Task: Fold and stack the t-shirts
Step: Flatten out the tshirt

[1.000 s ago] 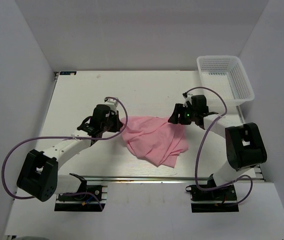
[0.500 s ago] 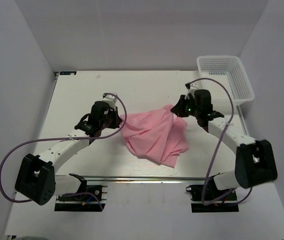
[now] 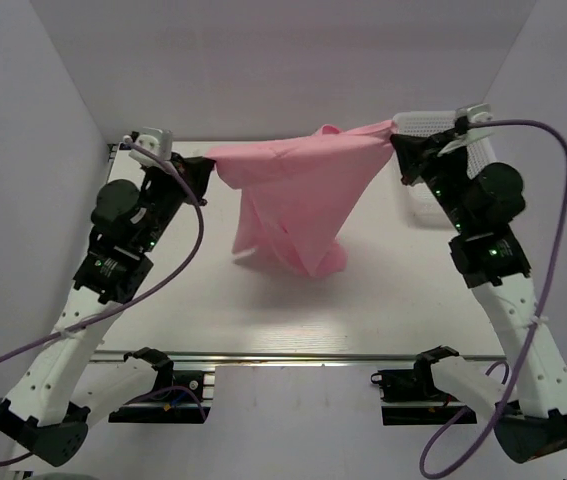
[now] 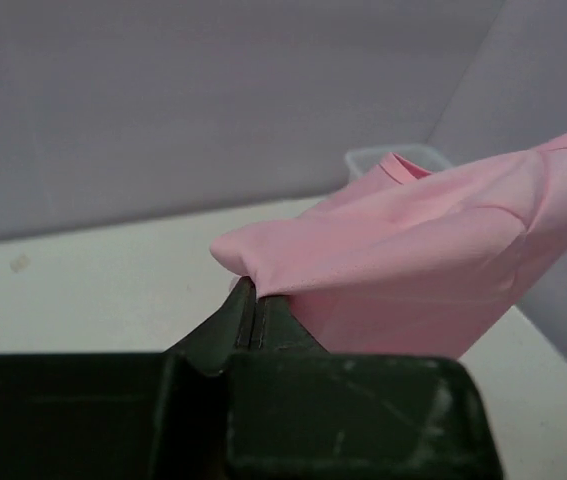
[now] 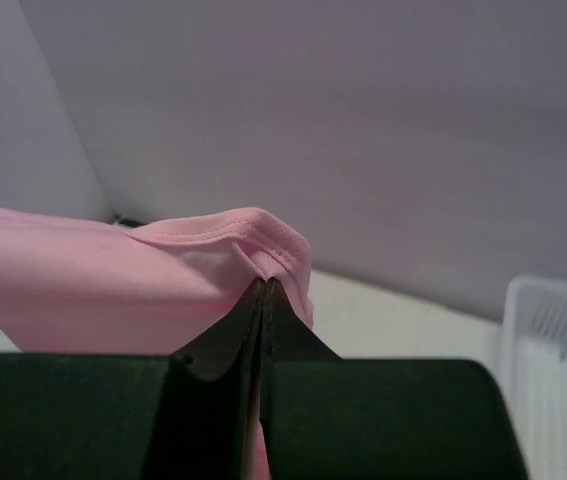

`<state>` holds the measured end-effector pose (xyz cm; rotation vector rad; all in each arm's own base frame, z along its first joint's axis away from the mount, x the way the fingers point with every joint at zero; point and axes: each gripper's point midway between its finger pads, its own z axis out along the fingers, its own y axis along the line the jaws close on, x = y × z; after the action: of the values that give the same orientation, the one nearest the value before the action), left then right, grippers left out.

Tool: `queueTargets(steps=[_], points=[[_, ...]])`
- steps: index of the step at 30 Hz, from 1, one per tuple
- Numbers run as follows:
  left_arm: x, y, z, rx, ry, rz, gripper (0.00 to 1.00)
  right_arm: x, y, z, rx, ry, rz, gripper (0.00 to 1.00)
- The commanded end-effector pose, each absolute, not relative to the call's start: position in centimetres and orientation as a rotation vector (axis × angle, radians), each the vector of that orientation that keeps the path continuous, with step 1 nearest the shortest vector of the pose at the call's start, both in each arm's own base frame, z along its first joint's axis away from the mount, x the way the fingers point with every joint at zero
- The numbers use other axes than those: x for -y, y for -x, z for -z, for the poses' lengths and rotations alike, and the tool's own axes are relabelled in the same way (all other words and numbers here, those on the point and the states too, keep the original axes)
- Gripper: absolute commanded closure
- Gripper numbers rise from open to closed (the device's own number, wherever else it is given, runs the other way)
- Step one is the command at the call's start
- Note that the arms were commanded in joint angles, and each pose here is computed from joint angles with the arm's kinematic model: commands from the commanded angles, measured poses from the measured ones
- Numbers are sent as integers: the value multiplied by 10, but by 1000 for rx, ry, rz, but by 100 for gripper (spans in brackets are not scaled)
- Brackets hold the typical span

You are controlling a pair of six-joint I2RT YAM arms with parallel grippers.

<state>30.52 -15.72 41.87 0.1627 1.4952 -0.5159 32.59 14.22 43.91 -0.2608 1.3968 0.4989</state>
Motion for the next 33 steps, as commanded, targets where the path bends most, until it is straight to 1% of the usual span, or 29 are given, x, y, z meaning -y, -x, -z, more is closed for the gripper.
queueTargets(steps=[1, 2, 3, 4, 7, 11, 12, 13, 14, 19, 22, 25, 27, 28, 29, 30, 32, 33], points=[[150, -281, -478, -1350, -219, 511, 100, -120, -294, -508, -1236, 278, -395, 100], [148, -274, -489, -1324, -235, 510, 100, -117, -277, -525, -1180, 300, -382, 100], [148, -264, -509, -1277, -248, 532, 100, -118, -269, -527, -1182, 318, -391, 100], [145, -257, -517, -1255, -261, 530, 100, -114, -256, -549, -1128, 324, -389, 100], [141, -231, -551, -1165, -306, 551, 100, -105, -208, -590, -1000, 350, -393, 100], [129, -191, -591, -1051, -335, 573, 100, -98, -155, -627, -864, 413, -376, 100], [124, -186, -595, -1040, -327, 564, 100, -96, -138, -638, -820, 422, -381, 100], [119, -168, -609, -988, -342, 579, 100, -93, -117, -650, -766, 446, -379, 100], [118, -158, -613, -970, -355, 587, 100, -94, -112, -652, -756, 457, -387, 100], [110, -102, -642, -846, -445, 628, 100, -87, -49, -673, -633, 498, -407, 100], [108, -85, -647, -820, -475, 642, 100, -83, -16, -676, -567, 525, -407, 100], [108, -88, -643, -846, -464, 648, 100, -78, -19, -674, -571, 496, -386, 100], [111, -102, -636, -888, -448, 641, 100, -77, -28, -671, -586, 480, -382, 100], [112, -117, -631, -927, -418, 635, 100, -82, -50, -660, -635, 475, -387, 100], [118, -135, -623, -970, -409, 628, 100, -80, -59, -657, -651, 449, -380, 100], [122, -156, -609, -1028, -381, 609, 100, -89, -92, -637, -728, 451, -393, 100], [129, -189, -584, -1125, -347, 589, 100, -93, -124, -620, -800, 415, -398, 100], [141, -223, -554, -1223, -335, 566, 100, -94, -140, -611, -829, 400, -393, 100]])
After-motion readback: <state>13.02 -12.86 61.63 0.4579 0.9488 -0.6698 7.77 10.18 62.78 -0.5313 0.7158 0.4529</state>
